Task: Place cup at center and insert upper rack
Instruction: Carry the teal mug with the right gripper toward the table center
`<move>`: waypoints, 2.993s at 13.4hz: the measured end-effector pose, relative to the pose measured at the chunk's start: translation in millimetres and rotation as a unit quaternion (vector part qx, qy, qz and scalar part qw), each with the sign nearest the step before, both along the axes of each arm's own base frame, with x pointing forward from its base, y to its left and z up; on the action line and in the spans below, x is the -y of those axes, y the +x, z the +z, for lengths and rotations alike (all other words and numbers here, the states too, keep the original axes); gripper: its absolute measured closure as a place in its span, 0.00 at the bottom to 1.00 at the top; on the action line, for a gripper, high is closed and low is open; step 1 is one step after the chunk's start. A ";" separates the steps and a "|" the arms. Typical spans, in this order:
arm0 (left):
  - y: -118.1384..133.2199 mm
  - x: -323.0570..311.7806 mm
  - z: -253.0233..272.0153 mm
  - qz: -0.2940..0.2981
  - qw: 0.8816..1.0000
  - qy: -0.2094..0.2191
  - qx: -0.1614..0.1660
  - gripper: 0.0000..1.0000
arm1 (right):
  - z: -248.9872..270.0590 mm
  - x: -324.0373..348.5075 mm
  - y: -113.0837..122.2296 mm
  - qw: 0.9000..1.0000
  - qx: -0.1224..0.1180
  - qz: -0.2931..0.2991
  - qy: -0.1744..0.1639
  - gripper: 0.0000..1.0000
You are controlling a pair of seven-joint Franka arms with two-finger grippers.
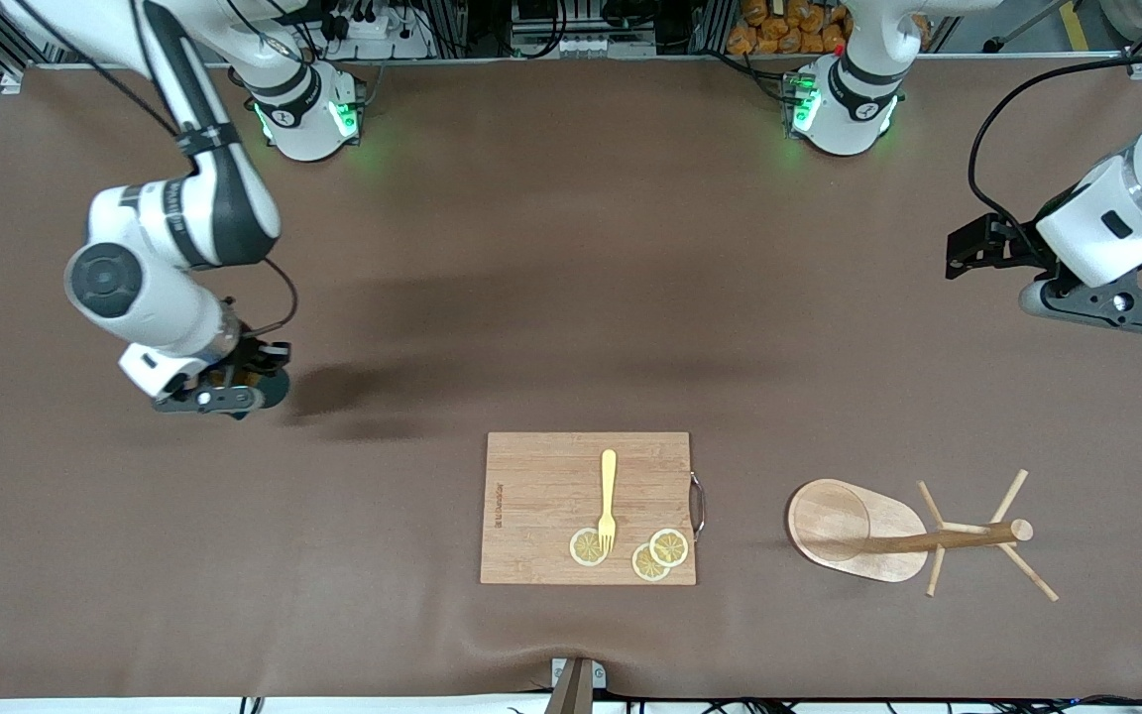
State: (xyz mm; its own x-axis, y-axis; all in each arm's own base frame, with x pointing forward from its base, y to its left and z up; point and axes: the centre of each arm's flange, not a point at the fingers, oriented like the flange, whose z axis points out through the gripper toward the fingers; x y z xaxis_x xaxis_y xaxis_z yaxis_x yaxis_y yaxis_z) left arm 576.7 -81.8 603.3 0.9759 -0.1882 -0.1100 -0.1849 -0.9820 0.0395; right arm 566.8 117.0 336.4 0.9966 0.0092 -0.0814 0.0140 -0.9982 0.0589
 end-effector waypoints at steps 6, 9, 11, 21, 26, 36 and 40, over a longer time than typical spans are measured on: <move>0.1 0.2 -0.3 0.000 1.000 0.000 0.000 0.00 | 16.1 -118.8 -30.7 0.995 -0.004 -0.096 0.016 0.96; 0.0 0.5 -0.6 0.000 1.000 0.000 -0.001 0.00 | 18.5 -176.0 -58.0 0.988 -0.004 -0.153 0.017 0.96; 0.0 1.3 -1.0 -0.001 1.000 0.000 -0.001 0.00 | 19.7 -211.6 -78.4 0.980 -0.016 -0.194 0.033 0.96; 3.3 9.2 -10.3 -0.007 1.000 0.000 -0.006 0.00 | 2.1 -372.4 -123.6 0.910 -0.001 -0.412 0.051 0.96; 4.6 9.4 -10.5 -0.007 1.000 0.000 -0.003 0.00 | -43.3 -444.0 -139.5 0.886 0.002 -0.461 0.050 0.96; 7.0 25.1 -4.9 -0.016 1.000 -0.005 0.020 0.00 | -78.5 -491.6 -188.0 0.890 0.023 -0.454 0.039 0.96; 6.5 29.6 -3.4 -0.012 1.000 -0.006 0.025 0.00 | -77.9 -490.4 -183.3 0.888 0.026 -0.457 0.039 0.89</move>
